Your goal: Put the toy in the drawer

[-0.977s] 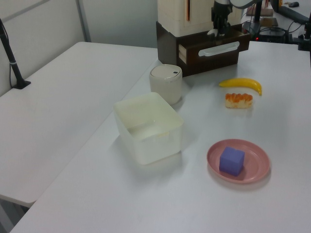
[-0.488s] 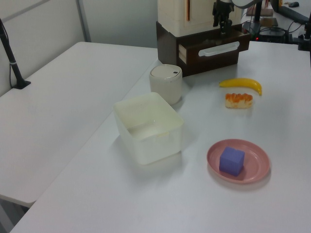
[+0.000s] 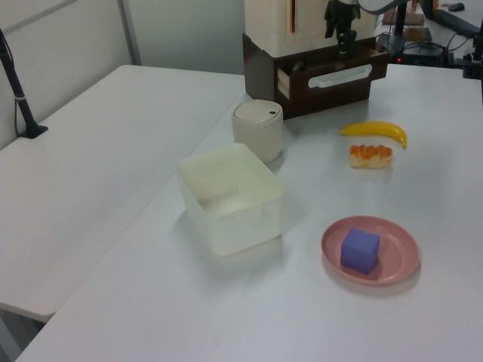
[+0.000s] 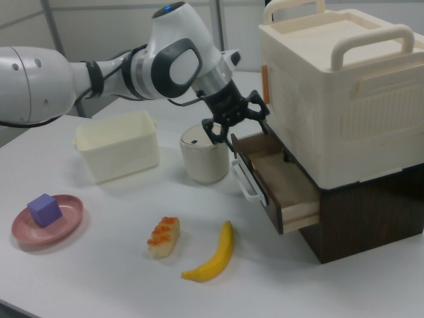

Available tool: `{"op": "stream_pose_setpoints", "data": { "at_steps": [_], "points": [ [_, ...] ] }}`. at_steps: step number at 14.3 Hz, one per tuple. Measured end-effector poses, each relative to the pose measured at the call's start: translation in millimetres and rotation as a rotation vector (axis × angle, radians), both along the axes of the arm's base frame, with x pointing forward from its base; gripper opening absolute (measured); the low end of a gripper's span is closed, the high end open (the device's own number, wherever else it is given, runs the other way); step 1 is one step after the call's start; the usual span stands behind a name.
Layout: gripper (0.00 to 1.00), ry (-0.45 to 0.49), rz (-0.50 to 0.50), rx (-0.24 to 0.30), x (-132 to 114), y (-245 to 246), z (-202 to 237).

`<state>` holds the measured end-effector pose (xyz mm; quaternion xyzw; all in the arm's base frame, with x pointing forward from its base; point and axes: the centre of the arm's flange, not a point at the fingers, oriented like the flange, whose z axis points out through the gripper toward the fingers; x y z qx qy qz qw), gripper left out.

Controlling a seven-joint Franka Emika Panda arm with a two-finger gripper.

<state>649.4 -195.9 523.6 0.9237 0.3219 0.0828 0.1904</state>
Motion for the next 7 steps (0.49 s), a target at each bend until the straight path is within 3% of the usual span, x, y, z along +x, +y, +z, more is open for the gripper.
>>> {"op": "stream_pose_setpoints", "data": {
  "at_steps": [3, 5, 7],
  "points": [
    [1.0, -0.036, -0.105, 0.055, 10, 41, -2],
    [1.0, -0.01, -0.181, 0.098, 11, 70, -8],
    [1.0, 0.027, -0.25, 0.176, 7, 94, -8]
  ]
}}
